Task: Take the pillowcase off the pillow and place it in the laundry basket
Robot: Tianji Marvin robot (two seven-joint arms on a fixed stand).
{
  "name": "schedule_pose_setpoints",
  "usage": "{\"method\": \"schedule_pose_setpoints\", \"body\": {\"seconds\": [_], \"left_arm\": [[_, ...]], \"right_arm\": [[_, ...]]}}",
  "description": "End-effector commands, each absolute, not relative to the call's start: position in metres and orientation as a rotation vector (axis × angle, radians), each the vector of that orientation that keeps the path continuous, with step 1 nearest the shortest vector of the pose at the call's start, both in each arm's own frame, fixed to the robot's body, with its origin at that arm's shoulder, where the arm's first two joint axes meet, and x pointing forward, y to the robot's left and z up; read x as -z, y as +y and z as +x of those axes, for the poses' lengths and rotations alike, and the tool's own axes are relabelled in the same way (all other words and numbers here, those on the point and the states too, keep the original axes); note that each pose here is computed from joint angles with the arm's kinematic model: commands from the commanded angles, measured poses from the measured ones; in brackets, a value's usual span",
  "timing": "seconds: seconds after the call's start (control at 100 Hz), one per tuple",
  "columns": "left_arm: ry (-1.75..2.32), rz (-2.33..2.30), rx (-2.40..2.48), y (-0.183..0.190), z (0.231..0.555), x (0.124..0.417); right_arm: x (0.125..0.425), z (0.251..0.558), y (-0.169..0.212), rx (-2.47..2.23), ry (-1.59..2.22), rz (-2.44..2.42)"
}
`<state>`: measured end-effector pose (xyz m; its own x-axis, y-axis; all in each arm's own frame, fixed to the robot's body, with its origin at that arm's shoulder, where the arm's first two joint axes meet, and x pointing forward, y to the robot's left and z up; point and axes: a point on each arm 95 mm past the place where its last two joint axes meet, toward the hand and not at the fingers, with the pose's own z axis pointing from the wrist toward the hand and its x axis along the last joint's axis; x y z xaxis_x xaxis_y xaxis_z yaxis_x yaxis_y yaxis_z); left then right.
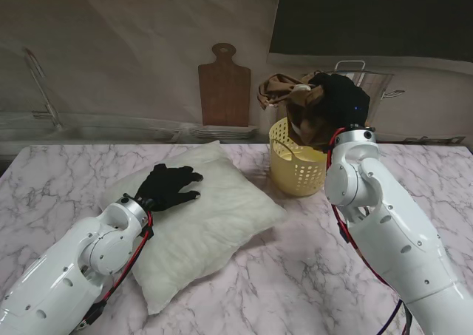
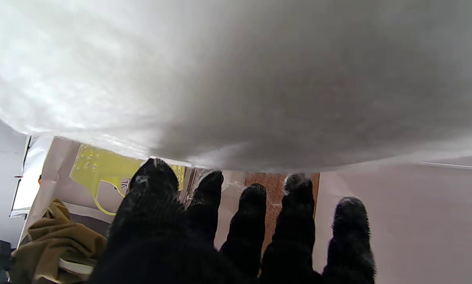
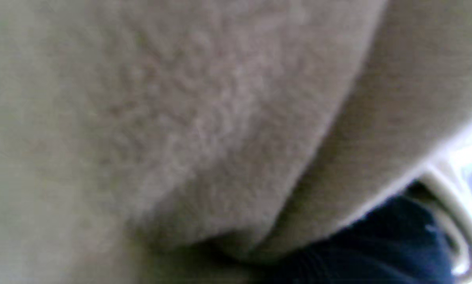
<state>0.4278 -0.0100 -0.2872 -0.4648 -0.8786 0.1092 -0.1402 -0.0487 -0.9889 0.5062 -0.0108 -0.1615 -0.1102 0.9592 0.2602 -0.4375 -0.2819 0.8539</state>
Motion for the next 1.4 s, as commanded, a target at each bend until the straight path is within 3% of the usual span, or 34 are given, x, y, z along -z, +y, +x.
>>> {"method": "schedule_pose_setpoints", "body": {"seconds": [0.0, 0.51, 1.02, 1.39], "left_arm": [[1.645, -1.099, 1.559, -0.01, 0.428, 0.289], [1.679, -1.09, 1.554, -0.012, 0.428, 0.286], [1.698, -1.095, 1.553, -0.016, 0.428, 0.289], [1.708, -1.094, 1.546, -0.017, 0.428, 0.289]], "right_arm": [[0.154, 0.514, -0.009, -1.628, 0.719, 1.006], [0.189, 0.56, -0.019, -1.675, 0.665, 1.134], [0.236, 0.553, -0.035, -1.573, 0.783, 1.188], [0.25, 0.544, -0.043, -1.438, 1.049, 0.987]]}}
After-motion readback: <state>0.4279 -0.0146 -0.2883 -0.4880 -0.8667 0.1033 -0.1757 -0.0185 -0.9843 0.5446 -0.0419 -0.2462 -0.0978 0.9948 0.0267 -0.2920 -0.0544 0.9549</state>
